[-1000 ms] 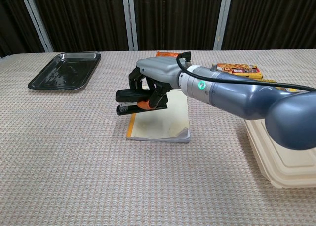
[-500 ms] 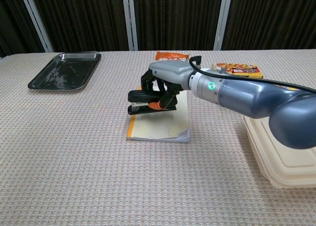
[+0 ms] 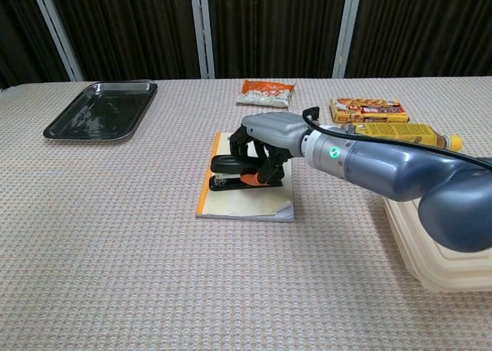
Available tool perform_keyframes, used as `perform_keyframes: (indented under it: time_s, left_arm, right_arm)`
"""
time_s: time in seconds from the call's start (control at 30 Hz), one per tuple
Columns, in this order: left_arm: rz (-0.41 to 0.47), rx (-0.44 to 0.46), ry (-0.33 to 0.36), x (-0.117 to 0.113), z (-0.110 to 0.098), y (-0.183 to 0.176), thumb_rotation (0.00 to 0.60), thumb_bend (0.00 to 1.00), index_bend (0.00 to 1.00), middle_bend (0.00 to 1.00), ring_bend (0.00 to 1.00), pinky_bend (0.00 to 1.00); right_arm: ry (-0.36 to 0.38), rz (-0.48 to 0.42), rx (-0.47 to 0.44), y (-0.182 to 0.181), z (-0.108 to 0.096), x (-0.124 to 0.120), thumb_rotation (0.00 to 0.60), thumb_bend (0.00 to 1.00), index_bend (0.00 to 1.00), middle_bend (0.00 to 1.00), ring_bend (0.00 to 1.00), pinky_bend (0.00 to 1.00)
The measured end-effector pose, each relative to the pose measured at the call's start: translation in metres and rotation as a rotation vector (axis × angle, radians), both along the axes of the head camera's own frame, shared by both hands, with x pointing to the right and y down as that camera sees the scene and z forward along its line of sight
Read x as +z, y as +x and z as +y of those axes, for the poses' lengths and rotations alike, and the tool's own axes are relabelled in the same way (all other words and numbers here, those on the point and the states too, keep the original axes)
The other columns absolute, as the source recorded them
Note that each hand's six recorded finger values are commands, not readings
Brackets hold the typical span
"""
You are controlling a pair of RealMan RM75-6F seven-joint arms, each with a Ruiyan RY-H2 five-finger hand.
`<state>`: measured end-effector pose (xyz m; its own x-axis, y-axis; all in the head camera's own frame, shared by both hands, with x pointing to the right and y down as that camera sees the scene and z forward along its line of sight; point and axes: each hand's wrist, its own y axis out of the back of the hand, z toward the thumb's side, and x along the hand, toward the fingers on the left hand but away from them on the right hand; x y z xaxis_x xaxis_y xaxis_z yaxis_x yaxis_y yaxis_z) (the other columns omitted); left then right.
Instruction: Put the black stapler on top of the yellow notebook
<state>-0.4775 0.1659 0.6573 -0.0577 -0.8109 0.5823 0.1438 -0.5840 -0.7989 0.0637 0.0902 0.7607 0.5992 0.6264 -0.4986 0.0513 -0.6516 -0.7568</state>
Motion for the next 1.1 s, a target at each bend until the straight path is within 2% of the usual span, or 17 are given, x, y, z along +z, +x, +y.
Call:
perform_keyframes:
  time_s: [0.1, 0.17, 0.37, 0.43, 0.57, 0.93, 1.1]
  left_arm:
    - [0.002, 0.003, -0.001, 0.0, 0.0, 0.001, 0.6, 0.33, 0.0, 0.0, 0.0, 0.11]
    - [0.003, 0.005, -0.001, -0.001, 0.001, 0.001, 0.6, 0.33, 0.0, 0.0, 0.0, 0.11]
    - [0.007, 0.006, 0.005, -0.002, 0.0, 0.001, 0.6, 0.33, 0.0, 0.0, 0.0, 0.11]
    - [0.008, 0.006, 0.006, -0.003, 0.0, 0.001, 0.6, 0.33, 0.0, 0.0, 0.0, 0.11]
    - [0.012, 0.007, 0.008, -0.004, 0.0, 0.002, 0.6, 0.33, 0.0, 0.0, 0.0, 0.11]
    - [0.027, 0.02, 0.021, -0.009, 0.002, 0.006, 0.6, 0.33, 0.0, 0.0, 0.0, 0.11]
    - [0.034, 0.027, 0.032, -0.013, 0.003, 0.007, 0.6, 0.33, 0.0, 0.0, 0.0, 0.11]
  right_arm:
    - [0.003, -0.001, -0.001, 0.0, 0.001, 0.001, 0.6, 0.43, 0.6, 0.46, 0.58, 0.73]
    - [0.007, 0.002, -0.005, 0.0, 0.001, 0.001, 0.6, 0.42, 0.55, 0.45, 0.56, 0.73]
    - [0.011, -0.002, -0.011, 0.001, 0.002, -0.003, 0.6, 0.41, 0.23, 0.35, 0.46, 0.73]
    - [0.015, 0.001, -0.02, 0.001, 0.003, -0.004, 0.6, 0.41, 0.13, 0.32, 0.42, 0.7]
    - [0.027, 0.007, -0.043, 0.001, 0.005, -0.01, 0.6, 0.4, 0.02, 0.25, 0.35, 0.63]
    - [0.072, 0.023, -0.089, 0.005, 0.011, -0.037, 0.6, 0.37, 0.0, 0.12, 0.24, 0.48]
    - [0.121, 0.012, -0.08, 0.016, 0.013, -0.063, 0.6, 0.31, 0.0, 0.03, 0.12, 0.29]
